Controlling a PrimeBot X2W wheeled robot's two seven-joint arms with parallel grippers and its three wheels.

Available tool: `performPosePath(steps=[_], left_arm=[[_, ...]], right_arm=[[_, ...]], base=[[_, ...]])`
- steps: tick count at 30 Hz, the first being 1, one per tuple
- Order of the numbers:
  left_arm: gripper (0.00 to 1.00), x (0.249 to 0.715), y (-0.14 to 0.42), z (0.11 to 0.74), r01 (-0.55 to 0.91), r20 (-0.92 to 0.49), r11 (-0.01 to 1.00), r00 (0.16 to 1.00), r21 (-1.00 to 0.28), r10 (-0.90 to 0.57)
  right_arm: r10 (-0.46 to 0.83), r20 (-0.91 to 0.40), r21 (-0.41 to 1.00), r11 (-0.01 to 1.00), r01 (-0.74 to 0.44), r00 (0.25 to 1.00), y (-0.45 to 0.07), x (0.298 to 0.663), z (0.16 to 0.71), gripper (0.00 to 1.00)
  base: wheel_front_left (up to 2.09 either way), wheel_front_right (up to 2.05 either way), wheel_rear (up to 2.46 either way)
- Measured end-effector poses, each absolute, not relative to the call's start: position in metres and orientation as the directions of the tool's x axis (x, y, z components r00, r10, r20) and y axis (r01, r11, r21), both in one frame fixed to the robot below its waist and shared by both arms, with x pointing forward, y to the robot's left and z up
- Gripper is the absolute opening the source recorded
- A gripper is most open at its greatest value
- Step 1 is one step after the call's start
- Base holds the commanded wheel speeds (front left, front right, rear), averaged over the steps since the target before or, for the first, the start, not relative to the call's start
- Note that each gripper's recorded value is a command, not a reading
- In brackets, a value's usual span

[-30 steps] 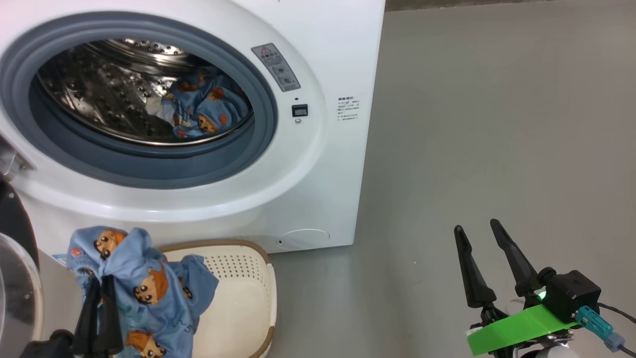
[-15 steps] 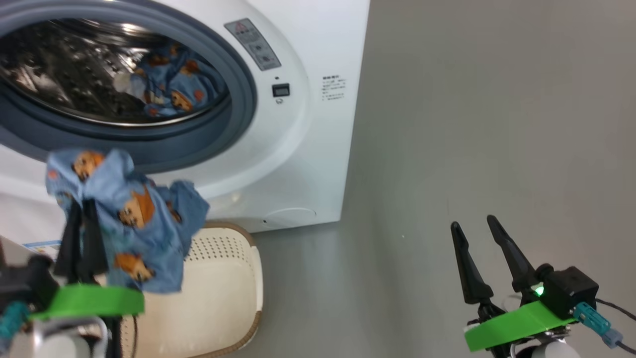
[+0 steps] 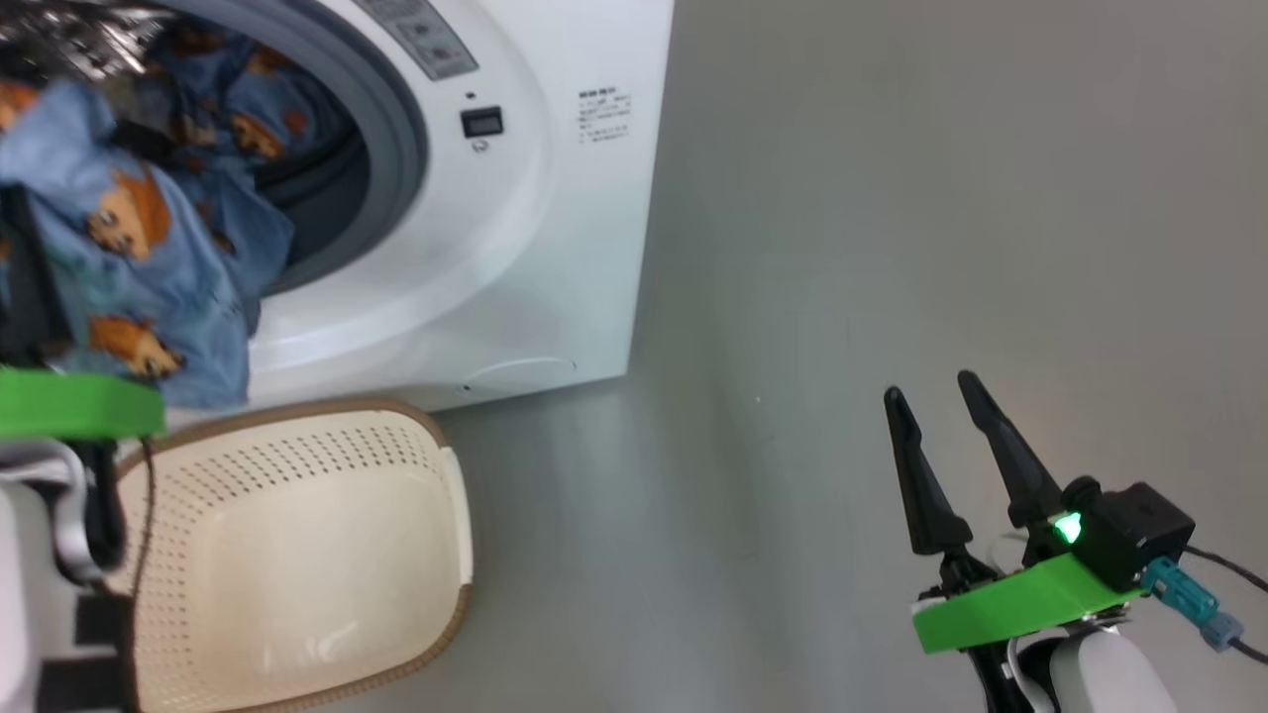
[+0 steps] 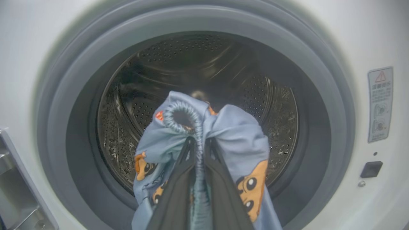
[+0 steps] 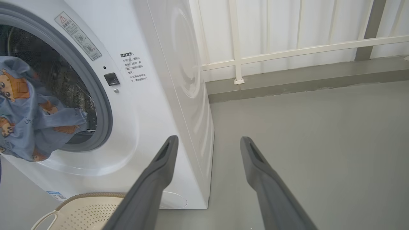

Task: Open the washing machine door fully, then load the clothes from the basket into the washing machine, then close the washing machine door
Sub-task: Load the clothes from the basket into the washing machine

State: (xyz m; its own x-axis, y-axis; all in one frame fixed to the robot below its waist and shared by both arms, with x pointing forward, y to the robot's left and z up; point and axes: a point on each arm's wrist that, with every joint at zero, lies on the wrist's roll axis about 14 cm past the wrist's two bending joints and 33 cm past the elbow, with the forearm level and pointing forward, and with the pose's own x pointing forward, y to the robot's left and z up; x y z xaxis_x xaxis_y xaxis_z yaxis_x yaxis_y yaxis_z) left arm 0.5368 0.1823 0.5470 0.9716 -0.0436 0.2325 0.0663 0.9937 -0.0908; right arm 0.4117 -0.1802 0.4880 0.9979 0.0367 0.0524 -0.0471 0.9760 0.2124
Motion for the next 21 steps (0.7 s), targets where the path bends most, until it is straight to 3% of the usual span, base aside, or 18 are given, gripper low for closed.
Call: performPosePath(steps=[21], left_arm=[[0.00, 0.652, 0.166, 0.479, 0.111, 0.113, 0.993, 0.988, -0.052, -0.104]], right_arm=[[0.006, -0.073, 0.236, 0.972, 0.011, 0.997, -0.192, 0.441, 0.432, 1.00]], base=[[0.00, 0.00, 0.00]])
